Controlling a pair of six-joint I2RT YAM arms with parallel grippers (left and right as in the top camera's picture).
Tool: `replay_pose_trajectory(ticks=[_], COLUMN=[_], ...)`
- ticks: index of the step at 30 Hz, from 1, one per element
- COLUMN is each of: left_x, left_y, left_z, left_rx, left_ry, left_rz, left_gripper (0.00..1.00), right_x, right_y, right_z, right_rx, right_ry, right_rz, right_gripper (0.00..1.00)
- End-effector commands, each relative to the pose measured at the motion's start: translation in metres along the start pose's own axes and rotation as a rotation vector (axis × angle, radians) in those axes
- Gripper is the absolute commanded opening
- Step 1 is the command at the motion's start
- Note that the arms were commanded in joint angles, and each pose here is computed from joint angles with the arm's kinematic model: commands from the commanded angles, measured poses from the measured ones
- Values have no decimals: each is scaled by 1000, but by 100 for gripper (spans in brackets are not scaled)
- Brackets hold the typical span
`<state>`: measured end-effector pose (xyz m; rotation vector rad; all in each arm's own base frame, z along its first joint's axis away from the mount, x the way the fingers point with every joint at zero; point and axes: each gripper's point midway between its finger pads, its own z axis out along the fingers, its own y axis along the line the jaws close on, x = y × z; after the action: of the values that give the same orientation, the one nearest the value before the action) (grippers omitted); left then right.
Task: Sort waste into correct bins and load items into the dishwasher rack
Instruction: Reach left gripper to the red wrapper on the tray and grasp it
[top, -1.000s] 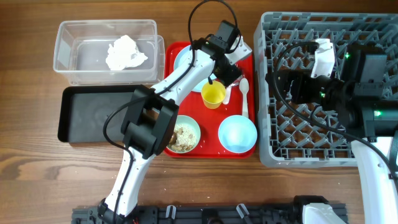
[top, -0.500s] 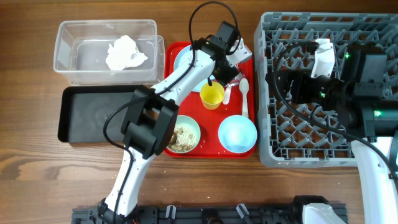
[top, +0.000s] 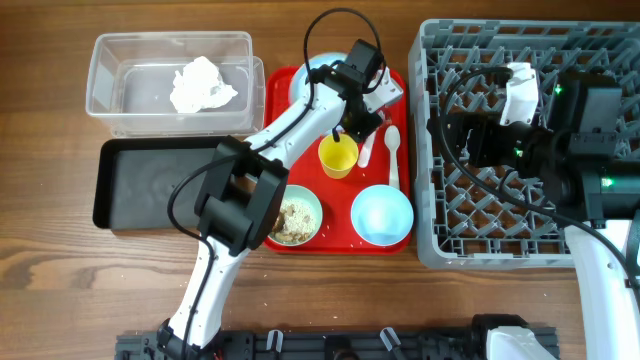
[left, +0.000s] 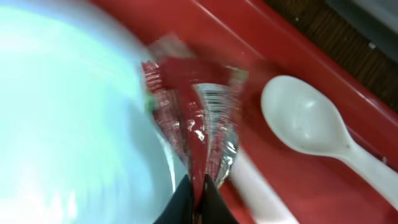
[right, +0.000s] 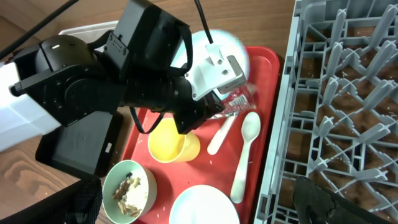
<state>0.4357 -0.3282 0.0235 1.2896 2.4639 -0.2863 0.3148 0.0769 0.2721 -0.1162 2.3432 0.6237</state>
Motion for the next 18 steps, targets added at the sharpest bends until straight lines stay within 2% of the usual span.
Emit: replay_pose_trajectory(ticks=[1, 8, 11, 12, 13, 15, 18], left_x=[-7, -32, -31, -29, -28, -26, -25], left_y=[-3, 1, 2, 2, 2, 2, 23], left_z=[-5, -40, -44, -44, -44, -44, -61], left_rx=[5, -21, -22, -21, -19, -18, -113], left_ry=[-26, -106, -103, -95, -90, -84, -90], left_rz=[8, -49, -89, -90, -91, -98, -218], left_gripper=[4, 4, 14, 12, 4, 4, 4], right_x=[-4, -4, -4, -4, -4, -4, -4], right_y=[1, 1, 1, 1, 1, 1, 1], right_z=[-2, -2, -2, -2, -2, -2, -2], right_rx=[3, 4, 7, 7, 7, 7, 7], right_ry=[-9, -9, -10, -10, -10, -10, -11], right_rz=[3, 3, -1, 0, -1, -1, -1], right_gripper=[100, 100, 100, 100, 100, 99, 100])
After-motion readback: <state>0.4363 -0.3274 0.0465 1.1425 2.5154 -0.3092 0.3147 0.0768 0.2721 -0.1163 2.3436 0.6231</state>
